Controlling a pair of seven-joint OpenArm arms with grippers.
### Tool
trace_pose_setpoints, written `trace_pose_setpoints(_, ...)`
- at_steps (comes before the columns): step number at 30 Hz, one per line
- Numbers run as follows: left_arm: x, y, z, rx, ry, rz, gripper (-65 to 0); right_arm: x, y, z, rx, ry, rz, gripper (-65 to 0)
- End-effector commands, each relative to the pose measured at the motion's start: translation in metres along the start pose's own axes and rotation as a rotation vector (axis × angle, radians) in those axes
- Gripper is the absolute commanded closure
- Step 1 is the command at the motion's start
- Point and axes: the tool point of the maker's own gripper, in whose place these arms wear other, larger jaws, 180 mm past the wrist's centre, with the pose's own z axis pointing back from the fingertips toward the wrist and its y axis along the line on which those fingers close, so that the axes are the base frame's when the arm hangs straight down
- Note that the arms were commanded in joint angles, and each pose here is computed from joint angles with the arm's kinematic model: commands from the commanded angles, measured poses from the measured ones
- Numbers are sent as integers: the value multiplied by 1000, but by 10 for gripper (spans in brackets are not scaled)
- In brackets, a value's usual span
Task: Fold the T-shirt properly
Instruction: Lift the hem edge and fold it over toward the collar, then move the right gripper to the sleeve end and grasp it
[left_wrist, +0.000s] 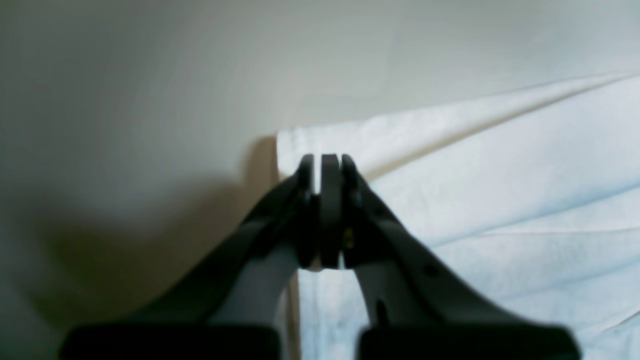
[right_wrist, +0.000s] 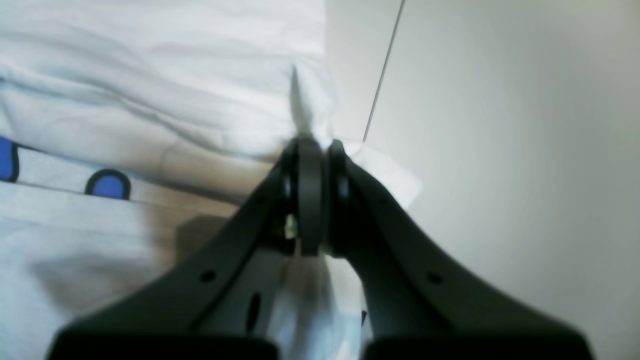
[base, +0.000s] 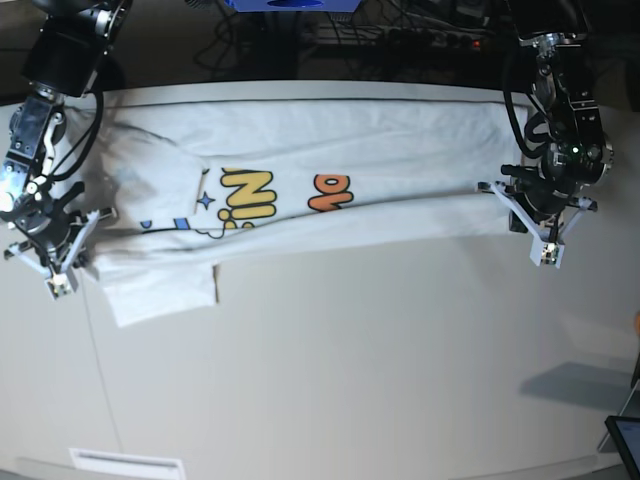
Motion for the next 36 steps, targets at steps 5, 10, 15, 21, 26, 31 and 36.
trace_pose_setpoints(5, -6, -14, -14, -41, 35, -39, 0, 11, -8, 4, -17, -40, 7, -4)
trace_pose_setpoints(10, -26, -30, -33, -91, 73, -44, 0, 2, -4, 4, -9, -20, 7, -10)
trace_pose_setpoints(15, -42, -26, -45, -43, 108, -100, 0, -3, -5, 5, -14, 0, 5, -116)
trace_pose_setpoints(21, -44, -26, -46, -21, 111, -141, 0, 2, -34, 18, -88, -9, -37, -312)
trace_pose_setpoints(26, -42, -26, -46, -21, 108, -140, 0, 34, -58, 33, -160, -89, -37, -316)
trace_pose_setpoints(31, -43, -32, -47, -32, 105, -129, 0, 76, -33, 17, -90, -133, 52, -316)
trace_pose_setpoints(36, -40, -34, -48, -30, 98, -113, 0, 58, -30, 15, -96, -46, 38, -313)
